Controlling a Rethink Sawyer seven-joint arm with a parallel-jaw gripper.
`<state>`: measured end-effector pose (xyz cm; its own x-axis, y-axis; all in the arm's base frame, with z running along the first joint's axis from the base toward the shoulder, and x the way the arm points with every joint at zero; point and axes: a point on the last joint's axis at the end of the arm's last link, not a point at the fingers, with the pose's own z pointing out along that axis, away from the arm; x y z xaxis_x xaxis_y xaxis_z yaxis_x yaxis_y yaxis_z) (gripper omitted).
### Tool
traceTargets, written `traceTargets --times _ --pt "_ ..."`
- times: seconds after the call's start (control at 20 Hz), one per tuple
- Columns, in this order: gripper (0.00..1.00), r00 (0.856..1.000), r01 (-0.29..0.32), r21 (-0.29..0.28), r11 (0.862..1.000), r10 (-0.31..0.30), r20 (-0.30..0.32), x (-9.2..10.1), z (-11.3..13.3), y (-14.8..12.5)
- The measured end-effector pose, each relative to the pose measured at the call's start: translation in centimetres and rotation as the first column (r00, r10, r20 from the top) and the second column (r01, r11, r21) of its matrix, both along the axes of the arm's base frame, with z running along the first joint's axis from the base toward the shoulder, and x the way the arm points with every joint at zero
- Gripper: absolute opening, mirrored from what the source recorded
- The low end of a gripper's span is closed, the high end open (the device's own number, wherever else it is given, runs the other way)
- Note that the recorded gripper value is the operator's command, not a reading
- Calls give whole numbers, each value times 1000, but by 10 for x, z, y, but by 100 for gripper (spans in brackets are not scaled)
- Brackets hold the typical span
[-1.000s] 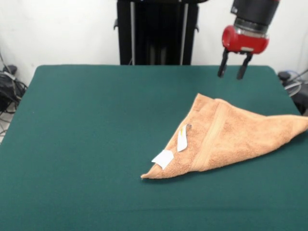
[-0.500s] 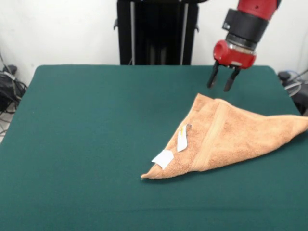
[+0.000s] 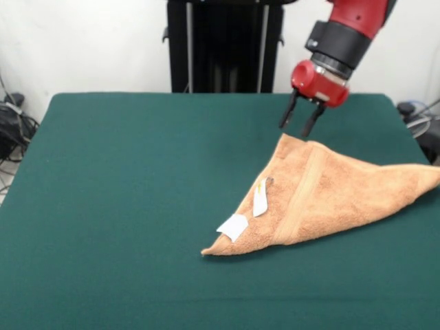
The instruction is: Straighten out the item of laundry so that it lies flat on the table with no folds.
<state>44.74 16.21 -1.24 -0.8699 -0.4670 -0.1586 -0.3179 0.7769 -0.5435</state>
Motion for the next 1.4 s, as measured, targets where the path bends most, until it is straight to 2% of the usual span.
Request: traceTargets --times 0.2,0.5,0.65,0.9,1.25,1.3,1.4 --pt "100 997 -21 -46 999 25 76 5 -1 -6" --pt "100 990 -29 -73 997 39 139 11 -6 -13" --pt "100 987 -30 -81 996 42 156 12 -14 -19" --pt "100 988 -17 -89 996 31 149 14 -26 -29" --pt "100 991 76 -32 997 -72 115 24 -42 -57" --pt "100 990 114 -9 993 -112 91 25 -46 -64" --pt "100 987 149 16 989 -149 64 25 -49 -70"
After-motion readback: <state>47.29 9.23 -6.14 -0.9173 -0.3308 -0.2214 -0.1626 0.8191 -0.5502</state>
